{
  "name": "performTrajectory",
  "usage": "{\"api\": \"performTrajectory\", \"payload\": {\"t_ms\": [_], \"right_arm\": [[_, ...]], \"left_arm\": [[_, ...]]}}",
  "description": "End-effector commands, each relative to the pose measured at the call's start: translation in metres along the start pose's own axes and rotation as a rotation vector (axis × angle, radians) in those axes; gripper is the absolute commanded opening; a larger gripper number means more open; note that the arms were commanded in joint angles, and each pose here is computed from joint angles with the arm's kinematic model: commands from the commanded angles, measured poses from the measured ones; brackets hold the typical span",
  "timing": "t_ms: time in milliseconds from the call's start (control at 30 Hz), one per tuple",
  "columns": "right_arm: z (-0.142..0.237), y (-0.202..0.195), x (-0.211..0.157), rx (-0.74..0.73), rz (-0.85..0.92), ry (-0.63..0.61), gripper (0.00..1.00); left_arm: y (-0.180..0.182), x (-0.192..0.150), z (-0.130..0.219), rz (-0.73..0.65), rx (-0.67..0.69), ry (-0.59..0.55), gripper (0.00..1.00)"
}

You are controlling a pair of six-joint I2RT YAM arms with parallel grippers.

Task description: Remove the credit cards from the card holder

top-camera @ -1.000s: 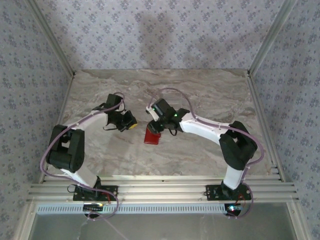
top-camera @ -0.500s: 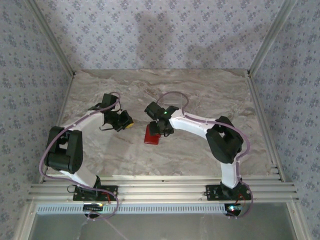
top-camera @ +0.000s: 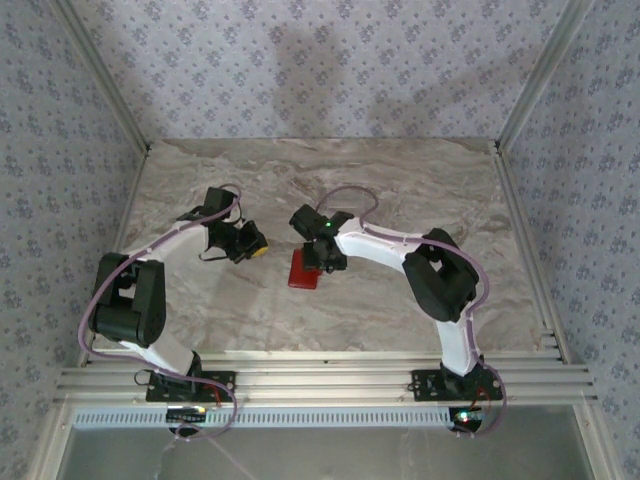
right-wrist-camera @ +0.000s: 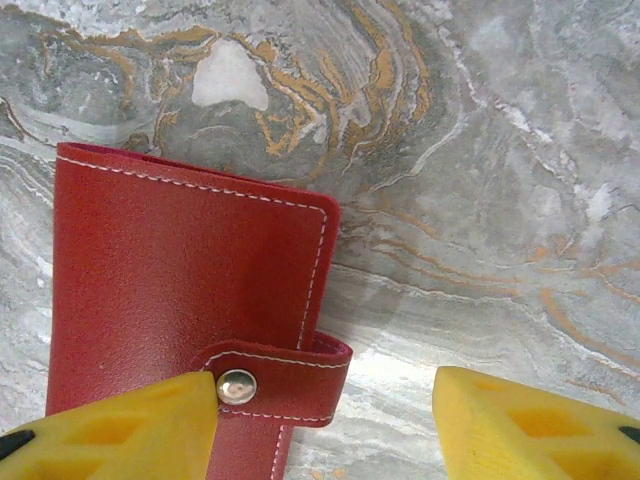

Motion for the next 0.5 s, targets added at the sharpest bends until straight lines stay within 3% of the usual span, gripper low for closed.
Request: {"api": "performTrajectory", "payload": {"t_ms": [0,200,467], "right_arm": [[0.010,-0.002,0.002,0.003,-0.028,-0.010,0.61],[0.015,0.016,0.009,0.066,-0.029,-0.030,0.68],[-0.003,0.009,0.006,0.017,-0.037,0.010,0.70]], "left_arm": [[-0.003,-0.003,0.005,-0.013,-0.015,0.008,0.11],[-0.003,-0.002,0.006,-0.016,-0.011,0.006,0.11],[-0.003,-0.002,0.005,-0.015,-0.011,0.008,0.11]]}}
Point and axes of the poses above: each hand's point on the last joint's axis, 136 mm out from that joint toward the fingers, its own z axis back along the fingers, its own y axis along the line the jaws close on, x = y × z, the point moved 4 cm from there along z, back along the fingers, and after that the axes turned 9 degrees about -z, right-handed, at the moved point
